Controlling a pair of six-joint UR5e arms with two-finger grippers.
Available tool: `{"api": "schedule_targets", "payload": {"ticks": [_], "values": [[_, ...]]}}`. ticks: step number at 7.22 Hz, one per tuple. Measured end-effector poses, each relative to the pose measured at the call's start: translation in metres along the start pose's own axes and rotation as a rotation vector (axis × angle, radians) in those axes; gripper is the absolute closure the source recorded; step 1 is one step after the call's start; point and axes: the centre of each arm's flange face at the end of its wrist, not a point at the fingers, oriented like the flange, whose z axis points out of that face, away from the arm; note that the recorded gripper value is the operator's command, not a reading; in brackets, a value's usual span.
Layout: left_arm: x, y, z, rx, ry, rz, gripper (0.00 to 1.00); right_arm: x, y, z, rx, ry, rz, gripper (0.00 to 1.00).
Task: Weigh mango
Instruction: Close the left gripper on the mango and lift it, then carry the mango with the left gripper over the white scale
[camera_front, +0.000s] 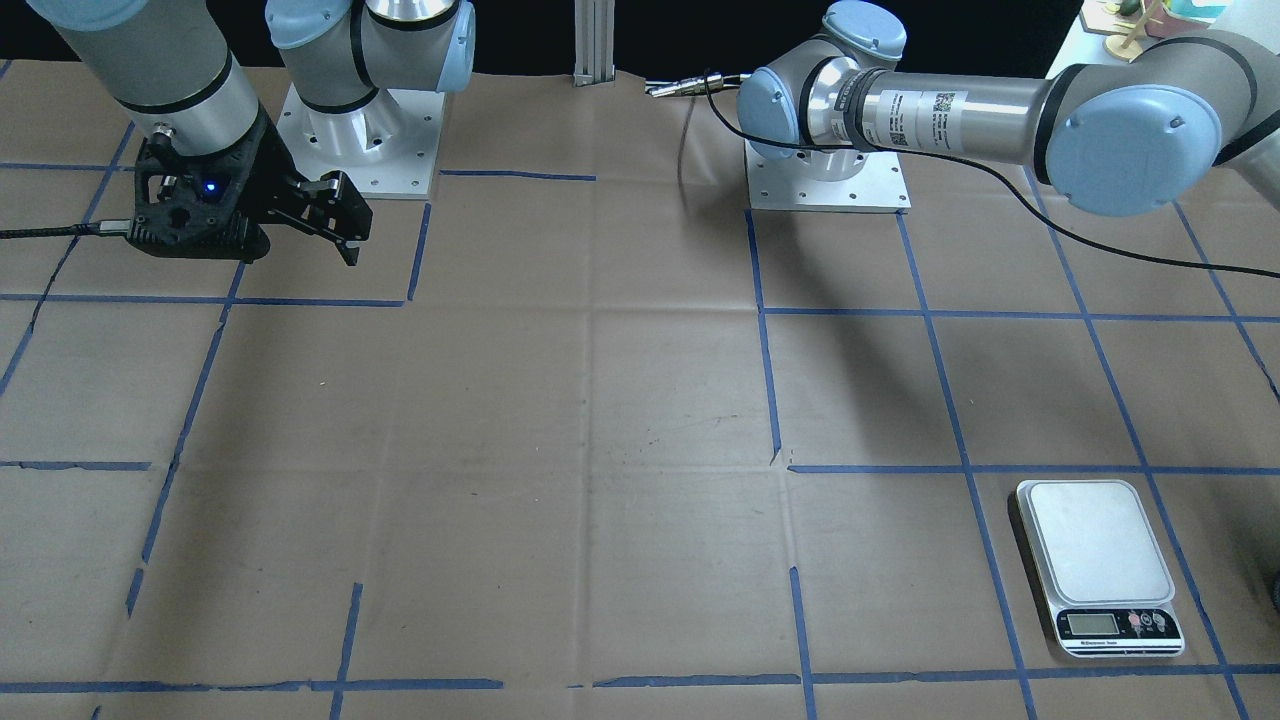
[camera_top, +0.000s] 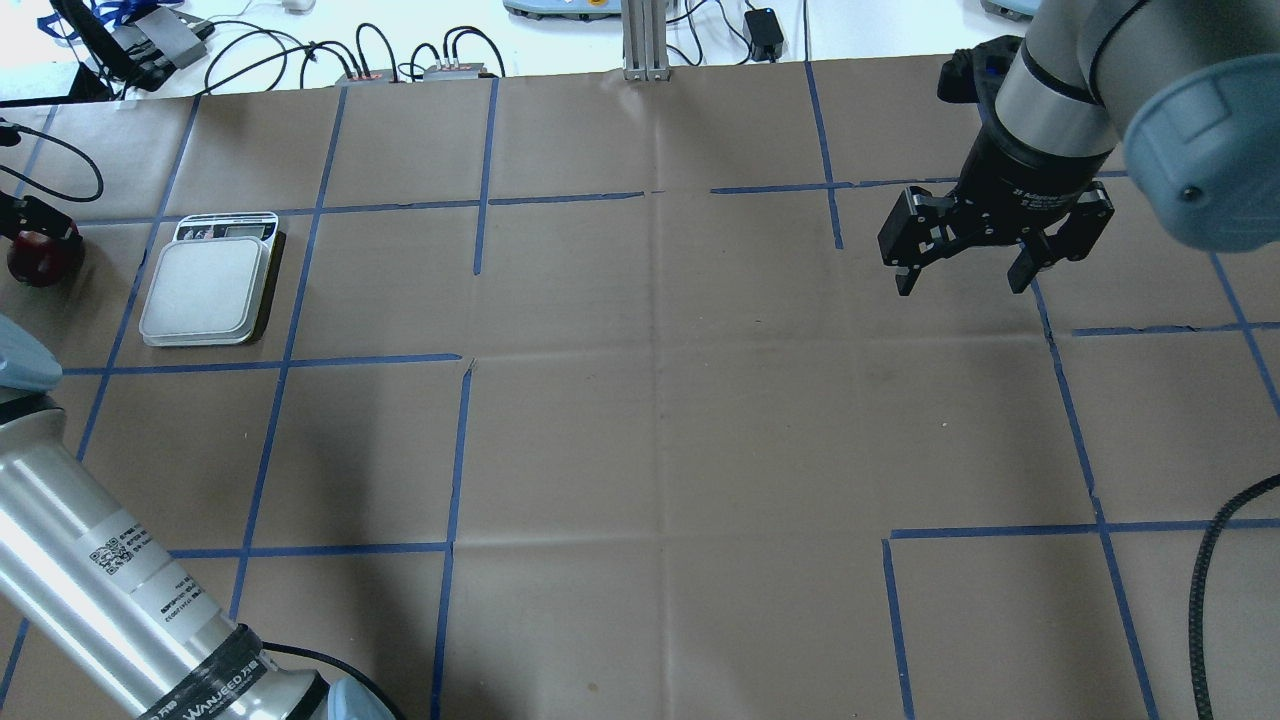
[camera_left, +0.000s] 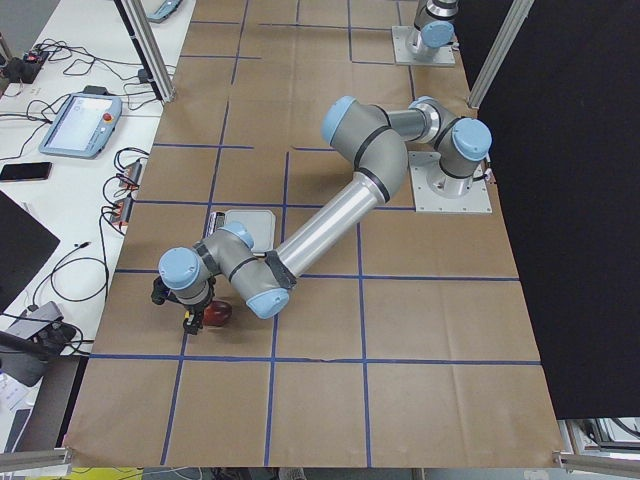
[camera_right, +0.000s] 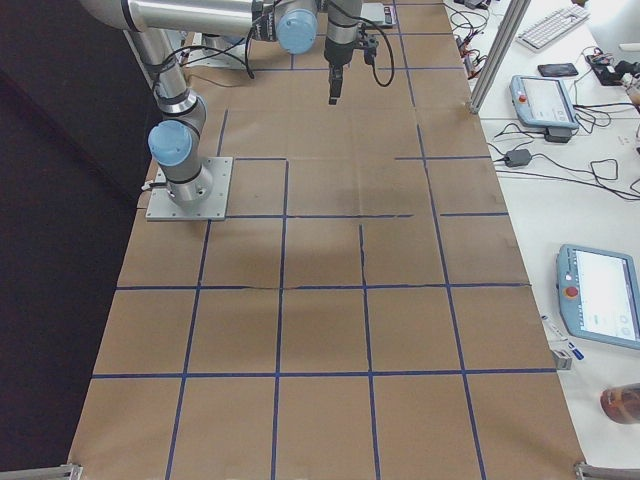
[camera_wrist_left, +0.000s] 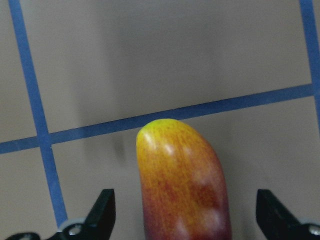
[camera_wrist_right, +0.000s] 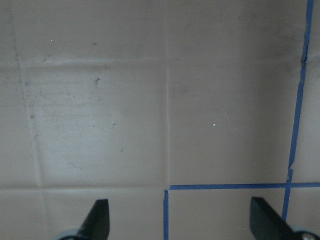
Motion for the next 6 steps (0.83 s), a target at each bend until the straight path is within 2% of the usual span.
{"api": "schedule_targets", "payload": {"ticks": [2, 3, 5, 6], "values": [[0.0, 0.002, 0.003, -0.011, 0.006, -0.007, 0.63, 0.0, 0.0, 0.0, 0.0, 0.0, 0.0, 0.0], [-0.001, 0.002, 0.002, -0.012, 0.006, -0.009, 0.71, 0.0, 0.0, 0.0, 0.0, 0.0, 0.0, 0.0], [0.002, 0.002, -0.013, -0.008, 0.002, -0.011, 0.75, 0.0, 0.0, 0.0, 0.0, 0.0, 0.0, 0.0], [0.009, 0.005, -0.033, -0.011, 0.008, -0.018, 0.75, 0.0, 0.0, 0.0, 0.0, 0.0, 0.0, 0.0]]}}
